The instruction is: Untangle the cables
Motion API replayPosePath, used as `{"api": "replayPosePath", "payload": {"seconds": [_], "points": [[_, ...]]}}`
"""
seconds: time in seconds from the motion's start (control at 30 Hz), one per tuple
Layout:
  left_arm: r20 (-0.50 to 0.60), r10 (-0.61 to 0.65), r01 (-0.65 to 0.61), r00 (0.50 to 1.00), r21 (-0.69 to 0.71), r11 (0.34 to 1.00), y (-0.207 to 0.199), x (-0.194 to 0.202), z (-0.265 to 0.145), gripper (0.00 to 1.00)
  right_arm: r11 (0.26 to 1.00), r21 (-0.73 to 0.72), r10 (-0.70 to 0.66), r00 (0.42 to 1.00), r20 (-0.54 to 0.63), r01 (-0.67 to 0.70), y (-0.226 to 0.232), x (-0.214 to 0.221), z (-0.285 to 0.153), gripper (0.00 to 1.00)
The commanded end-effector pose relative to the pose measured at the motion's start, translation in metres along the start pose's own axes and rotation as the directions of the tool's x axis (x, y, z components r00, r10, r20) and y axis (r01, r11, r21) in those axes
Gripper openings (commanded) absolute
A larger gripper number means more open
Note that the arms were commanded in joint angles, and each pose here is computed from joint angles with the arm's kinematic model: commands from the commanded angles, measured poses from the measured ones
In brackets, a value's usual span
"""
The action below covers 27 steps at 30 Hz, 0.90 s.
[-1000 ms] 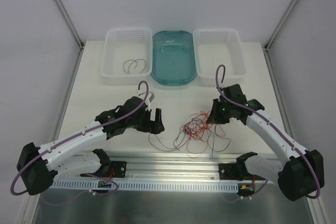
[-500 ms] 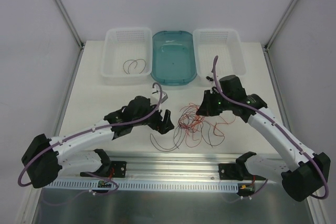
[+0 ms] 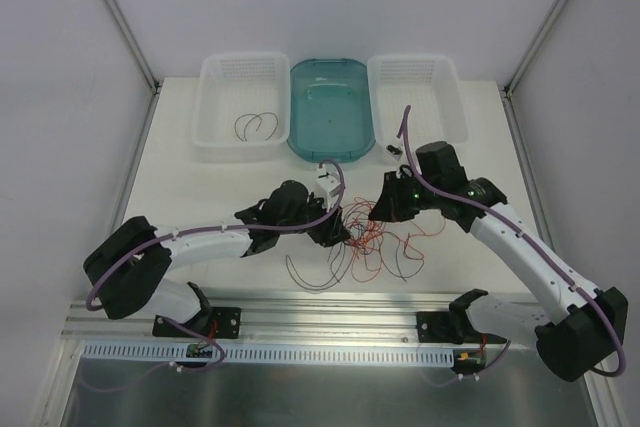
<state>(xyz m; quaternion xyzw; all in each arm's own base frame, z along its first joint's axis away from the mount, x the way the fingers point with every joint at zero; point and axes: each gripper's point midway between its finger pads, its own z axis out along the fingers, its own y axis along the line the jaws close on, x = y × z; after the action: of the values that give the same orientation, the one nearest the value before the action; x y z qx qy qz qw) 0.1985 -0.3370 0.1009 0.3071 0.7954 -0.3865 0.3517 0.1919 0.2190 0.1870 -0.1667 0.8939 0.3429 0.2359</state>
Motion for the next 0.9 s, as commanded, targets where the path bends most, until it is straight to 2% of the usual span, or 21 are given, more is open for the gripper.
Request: {"api": "replayPosePath", "payload": {"seconds": [0.0,0.1,0.13,0.17,0.27,0.3,0.33,0.43,0.47,0.5,0.57,0.67,0.73,0.87], "points": [[0.134,0.048,-0.063,0.990,0.110,0.992,-0.030,-0.042,0.004,0.37,0.997,-0.059,-0.052,0.998,0.047,0.055,0.015,-0.018,-0.001,0.06],[0.161,0.041,-0.061,0.986,0.120,0.991,-0.033,-0.045,-0.001,0.20,0.997,-0.048,-0.056,0.997,0.047,0.059,0.012,-0.018,0.002,0.06],[0.165,0.038,-0.059,0.986,0.123,0.991,-0.034,-0.044,-0.002,0.02,0.997,-0.046,-0.056,0.997,0.046,0.058,0.011,-0.018,0.002,0.06],[0.170,0.033,-0.054,0.985,0.123,0.991,-0.035,-0.046,-0.005,0.00,0.998,-0.035,-0.056,0.997,0.044,0.058,0.008,-0.017,0.003,0.06],[0.184,0.023,-0.041,0.983,0.094,0.995,-0.034,-0.049,-0.017,0.00,0.994,0.101,-0.044,0.998,0.054,0.038,-0.021,-0.017,0.001,0.05],[0.223,0.023,-0.031,0.975,0.033,0.999,-0.027,-0.059,-0.027,0.00,0.983,0.184,-0.028,0.996,0.082,0.012,-0.041,-0.023,-0.005,0.05],[0.189,0.008,-0.004,0.982,-0.025,1.000,-0.017,-0.050,-0.032,0.00,0.973,0.232,0.001,0.997,0.077,-0.019,-0.054,-0.019,-0.010,0.05],[0.238,0.002,0.044,0.971,-0.189,0.981,0.005,-0.063,-0.059,0.00,0.923,0.366,0.069,0.986,0.152,-0.121,-0.092,-0.025,-0.035,0.06],[0.215,-0.011,0.059,0.977,-0.217,0.974,0.010,-0.056,-0.066,0.00,0.905,0.402,0.083,0.984,0.160,-0.142,-0.099,-0.023,-0.041,0.10],[0.240,-0.016,0.073,0.971,-0.232,0.970,0.010,-0.062,-0.076,0.00,0.878,0.451,0.081,0.979,0.189,-0.160,-0.108,-0.027,-0.048,0.15],[0.226,-0.054,0.112,0.973,-0.252,0.961,0.012,-0.057,-0.084,0.00,0.876,0.451,0.082,0.975,0.208,-0.170,-0.107,-0.028,-0.053,0.33],[0.218,-0.118,0.172,0.969,-0.243,0.955,0.006,-0.062,-0.088,0.00,0.919,0.373,0.049,0.976,0.212,-0.127,-0.087,-0.031,-0.048,0.53],[0.197,-0.175,0.221,0.965,-0.243,0.945,0.004,-0.060,-0.087,0.00,0.941,0.335,-0.013,0.979,0.203,-0.057,-0.067,-0.030,-0.044,0.57],[0.197,-0.265,0.309,0.944,-0.248,0.918,0.002,-0.060,-0.083,0.00,0.970,0.241,-0.111,0.950,0.291,0.040,-0.029,-0.036,-0.057,0.57]]}}
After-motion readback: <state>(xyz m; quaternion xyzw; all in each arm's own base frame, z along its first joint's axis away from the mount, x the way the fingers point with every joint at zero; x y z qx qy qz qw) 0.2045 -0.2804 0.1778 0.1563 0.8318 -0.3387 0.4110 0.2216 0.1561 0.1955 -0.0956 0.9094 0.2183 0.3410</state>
